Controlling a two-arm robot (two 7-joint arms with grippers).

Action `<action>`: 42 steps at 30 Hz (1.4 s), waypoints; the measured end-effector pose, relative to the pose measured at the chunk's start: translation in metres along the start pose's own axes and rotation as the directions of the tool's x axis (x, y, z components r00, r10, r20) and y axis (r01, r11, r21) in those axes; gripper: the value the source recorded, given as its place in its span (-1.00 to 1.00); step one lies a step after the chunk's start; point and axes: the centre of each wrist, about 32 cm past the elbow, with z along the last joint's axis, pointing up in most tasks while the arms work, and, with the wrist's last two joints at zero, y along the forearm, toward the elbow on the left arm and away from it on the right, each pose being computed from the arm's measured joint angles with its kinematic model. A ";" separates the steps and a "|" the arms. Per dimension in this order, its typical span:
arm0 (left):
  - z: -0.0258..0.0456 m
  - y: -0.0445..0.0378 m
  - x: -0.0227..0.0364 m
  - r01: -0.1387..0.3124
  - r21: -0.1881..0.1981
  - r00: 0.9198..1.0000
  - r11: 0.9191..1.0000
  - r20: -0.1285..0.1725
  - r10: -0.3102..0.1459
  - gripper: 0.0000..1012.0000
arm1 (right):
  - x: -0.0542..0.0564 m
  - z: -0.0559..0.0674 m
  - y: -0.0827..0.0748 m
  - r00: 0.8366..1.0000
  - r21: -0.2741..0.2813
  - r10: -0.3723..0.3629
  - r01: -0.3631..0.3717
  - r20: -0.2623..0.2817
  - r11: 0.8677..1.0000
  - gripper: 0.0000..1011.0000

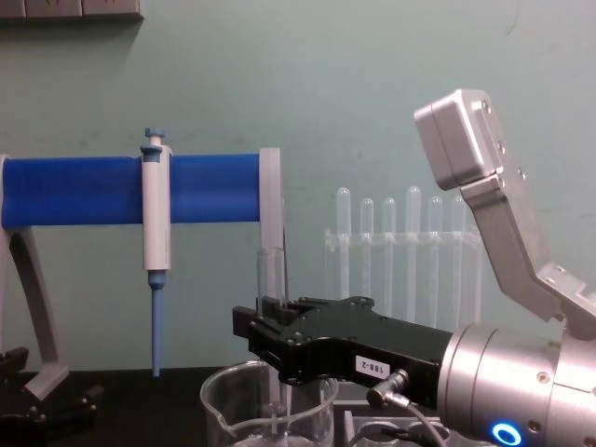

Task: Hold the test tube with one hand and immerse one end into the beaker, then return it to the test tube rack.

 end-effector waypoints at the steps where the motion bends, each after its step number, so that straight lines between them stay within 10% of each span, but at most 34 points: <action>1: 0.0000 0.0000 0.0000 0.000 0.000 1.000 1.000 0.000 0.000 0.98 | 0.000 0.000 0.000 1.000 0.000 0.000 0.000 0.000 1.000 -0.56; 12: 0.0000 0.0000 0.0000 0.000 0.000 1.000 1.000 0.000 0.000 0.98 | 0.000 0.003 0.000 1.000 0.002 0.001 -0.001 0.001 1.000 -0.56; 27: 0.0000 0.0000 0.0000 0.000 0.000 1.000 1.000 0.000 0.000 0.98 | 0.002 0.084 -0.002 0.999 0.108 0.022 -0.027 0.041 0.994 -0.55; 34: 0.0000 0.0000 0.0000 0.000 0.000 1.000 1.000 0.000 0.000 0.98 | 0.007 0.115 -0.028 0.997 0.124 -0.031 0.023 0.065 0.992 -0.56; 42: 0.0000 0.0000 0.0000 0.000 0.000 1.000 1.000 0.000 0.000 0.98 | 0.013 0.116 -0.065 0.989 0.092 -0.121 0.113 0.087 0.989 -0.56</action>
